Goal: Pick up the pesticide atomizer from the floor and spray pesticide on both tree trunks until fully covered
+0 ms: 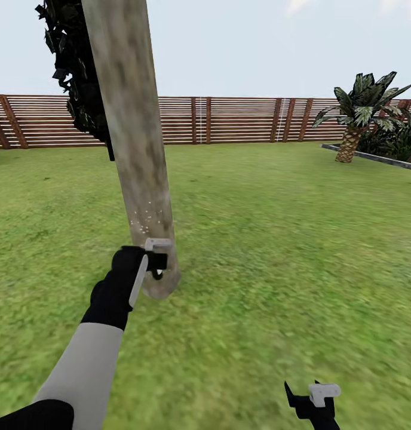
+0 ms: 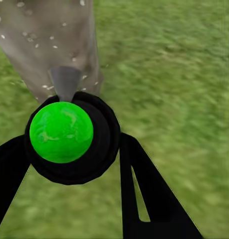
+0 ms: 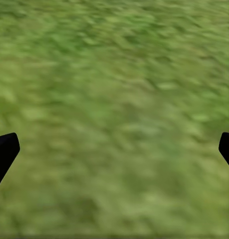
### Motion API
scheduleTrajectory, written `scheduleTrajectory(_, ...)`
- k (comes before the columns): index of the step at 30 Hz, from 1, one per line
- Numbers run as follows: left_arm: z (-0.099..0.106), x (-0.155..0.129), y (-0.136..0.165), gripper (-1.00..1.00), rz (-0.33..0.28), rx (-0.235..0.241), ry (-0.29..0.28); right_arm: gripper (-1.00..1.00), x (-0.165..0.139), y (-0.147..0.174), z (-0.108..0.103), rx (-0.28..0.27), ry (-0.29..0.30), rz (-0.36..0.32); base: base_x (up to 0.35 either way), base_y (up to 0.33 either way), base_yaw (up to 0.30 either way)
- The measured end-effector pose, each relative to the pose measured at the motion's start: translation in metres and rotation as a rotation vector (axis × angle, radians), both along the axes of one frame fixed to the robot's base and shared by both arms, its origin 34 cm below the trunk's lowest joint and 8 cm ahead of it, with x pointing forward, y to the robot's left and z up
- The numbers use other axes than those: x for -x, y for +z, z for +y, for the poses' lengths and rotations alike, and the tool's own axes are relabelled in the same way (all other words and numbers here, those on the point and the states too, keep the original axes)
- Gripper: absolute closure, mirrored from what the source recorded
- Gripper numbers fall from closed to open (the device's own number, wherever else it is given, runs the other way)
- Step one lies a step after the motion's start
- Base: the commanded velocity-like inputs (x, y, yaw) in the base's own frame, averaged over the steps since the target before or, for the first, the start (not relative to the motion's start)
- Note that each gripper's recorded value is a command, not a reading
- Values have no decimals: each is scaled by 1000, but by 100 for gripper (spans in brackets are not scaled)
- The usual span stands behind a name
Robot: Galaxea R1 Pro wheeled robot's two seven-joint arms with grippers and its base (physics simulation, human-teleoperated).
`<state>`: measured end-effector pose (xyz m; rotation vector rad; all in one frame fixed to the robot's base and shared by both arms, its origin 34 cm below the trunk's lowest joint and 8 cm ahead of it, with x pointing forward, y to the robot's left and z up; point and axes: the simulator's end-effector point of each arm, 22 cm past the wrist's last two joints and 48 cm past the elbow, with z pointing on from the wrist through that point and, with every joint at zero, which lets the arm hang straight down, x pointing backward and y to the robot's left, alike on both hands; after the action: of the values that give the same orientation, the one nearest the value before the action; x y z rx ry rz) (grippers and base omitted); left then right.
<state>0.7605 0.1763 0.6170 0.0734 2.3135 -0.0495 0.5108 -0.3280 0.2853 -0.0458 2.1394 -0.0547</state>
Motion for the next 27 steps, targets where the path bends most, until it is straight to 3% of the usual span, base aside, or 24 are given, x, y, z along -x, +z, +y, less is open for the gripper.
scheduleTrajectory(3,10,1,-4,100,7,-12,13,-100,0,0,0,0,0,0,0,0,0)
scheduleTrajectory(8,53,2,-12,100,16,-69,57,-100,0,0,0,0,0,1,0,0,0)
scheduleTrajectory(12,56,2,-16,100,23,-72,57,-100,0,0,0,0,0,1,0,0,0)
scheduleTrajectory(22,31,5,-19,100,33,-36,29,-100,0,0,0,0,0,1,0,0,0)
scheduleTrajectory(24,43,13,-47,100,90,-60,39,-100,0,0,0,0,0,1,0,0,0)
scheduleTrajectory(27,59,19,-59,100,110,-78,53,-100,0,0,0,0,0,1,0,0,0)
